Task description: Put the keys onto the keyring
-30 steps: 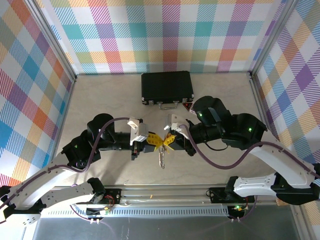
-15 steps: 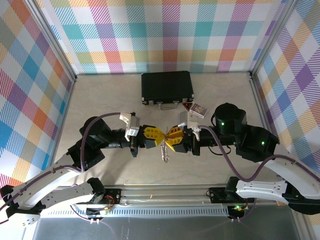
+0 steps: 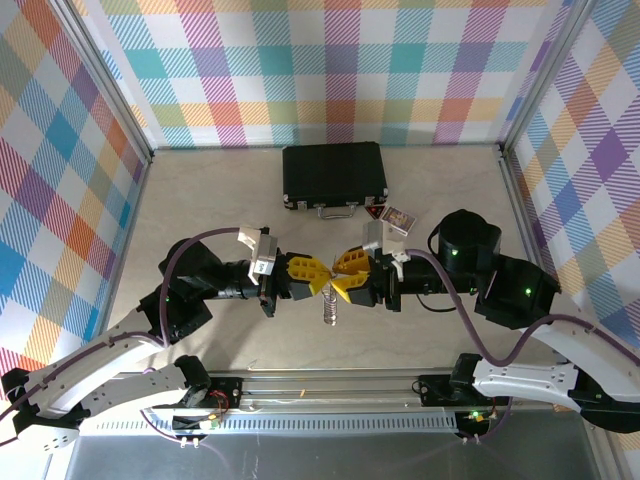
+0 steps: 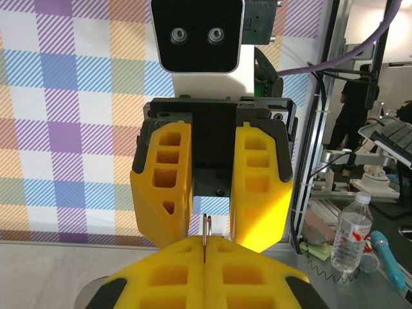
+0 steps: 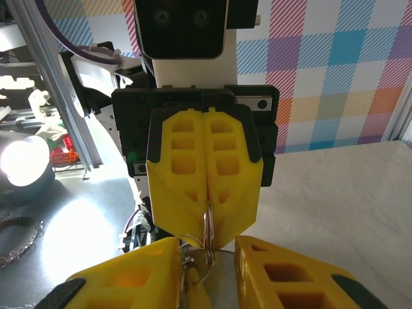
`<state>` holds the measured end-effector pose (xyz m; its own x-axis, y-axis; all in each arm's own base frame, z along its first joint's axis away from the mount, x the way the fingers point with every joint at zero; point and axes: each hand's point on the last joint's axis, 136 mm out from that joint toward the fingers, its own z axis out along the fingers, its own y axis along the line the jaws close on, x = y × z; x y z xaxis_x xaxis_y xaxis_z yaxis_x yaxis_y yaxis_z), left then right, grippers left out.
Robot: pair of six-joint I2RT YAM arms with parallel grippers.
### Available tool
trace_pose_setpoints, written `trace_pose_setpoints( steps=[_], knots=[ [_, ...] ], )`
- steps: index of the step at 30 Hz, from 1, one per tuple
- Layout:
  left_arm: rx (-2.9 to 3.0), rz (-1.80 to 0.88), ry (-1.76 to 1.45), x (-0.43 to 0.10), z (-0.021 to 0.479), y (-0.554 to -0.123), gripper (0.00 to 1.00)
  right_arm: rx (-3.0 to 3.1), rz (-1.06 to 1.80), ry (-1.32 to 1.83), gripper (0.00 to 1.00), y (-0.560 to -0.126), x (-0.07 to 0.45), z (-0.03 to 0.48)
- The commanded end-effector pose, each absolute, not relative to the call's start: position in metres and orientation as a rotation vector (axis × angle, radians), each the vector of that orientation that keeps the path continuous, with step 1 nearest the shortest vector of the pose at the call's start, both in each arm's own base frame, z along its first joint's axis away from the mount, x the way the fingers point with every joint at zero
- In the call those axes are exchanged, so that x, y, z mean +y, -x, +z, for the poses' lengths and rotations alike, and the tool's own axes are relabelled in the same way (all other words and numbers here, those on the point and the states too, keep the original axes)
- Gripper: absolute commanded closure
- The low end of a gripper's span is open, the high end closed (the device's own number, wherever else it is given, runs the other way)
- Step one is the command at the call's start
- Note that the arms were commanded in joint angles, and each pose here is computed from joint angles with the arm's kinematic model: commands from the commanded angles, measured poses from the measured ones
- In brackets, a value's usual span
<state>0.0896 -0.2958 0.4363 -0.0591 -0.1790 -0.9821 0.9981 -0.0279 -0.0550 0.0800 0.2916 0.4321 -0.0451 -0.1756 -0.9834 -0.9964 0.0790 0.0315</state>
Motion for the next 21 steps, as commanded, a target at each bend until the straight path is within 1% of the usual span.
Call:
trace_pose_setpoints(
  steps=[1, 6, 8, 10, 13, 16, 18, 20, 21],
  knots=[
    [1.039, -1.373, -1.064, -0.290, 0.448, -0.079, 1.00, 1.357, 1.110, 1.232, 0.74, -0.077, 0.289, 0.444],
    [1.041, -1.380, -1.070, -0.291, 0.447, -0.078, 1.00, 1.362, 1.109, 1.240, 0.85, -0.078, 0.292, 0.442],
    [1.040, -1.380, -1.070, -0.291, 0.447, -0.078, 1.00, 1.370, 1.101, 1.248, 0.91, -0.079, 0.293, 0.440],
    [1.038, -1.377, -1.070, -0.290, 0.448, -0.078, 1.00, 1.381, 1.090, 1.253, 0.95, -0.081, 0.294, 0.439],
    [1.045, -1.377, -1.073, -0.291, 0.446, -0.078, 1.00, 1.421, 1.062, 1.259, 0.95, -0.085, 0.295, 0.434],
    [1.052, -1.378, -1.081, -0.291, 0.445, -0.078, 1.00, 1.429, 1.031, 1.289, 0.88, -0.087, 0.297, 0.430],
    [1.055, -1.379, -1.085, -0.291, 0.445, -0.077, 1.00, 1.429, 1.025, 1.297, 0.86, -0.087, 0.297, 0.429],
    [1.054, -1.380, -1.085, -0.291, 0.445, -0.077, 1.00, 1.424, 1.025, 1.297, 0.87, -0.087, 0.297, 0.430],
    [1.056, -1.380, -1.085, -0.292, 0.445, -0.077, 1.00, 1.427, 1.023, 1.299, 0.89, -0.087, 0.297, 0.429]
  ],
)
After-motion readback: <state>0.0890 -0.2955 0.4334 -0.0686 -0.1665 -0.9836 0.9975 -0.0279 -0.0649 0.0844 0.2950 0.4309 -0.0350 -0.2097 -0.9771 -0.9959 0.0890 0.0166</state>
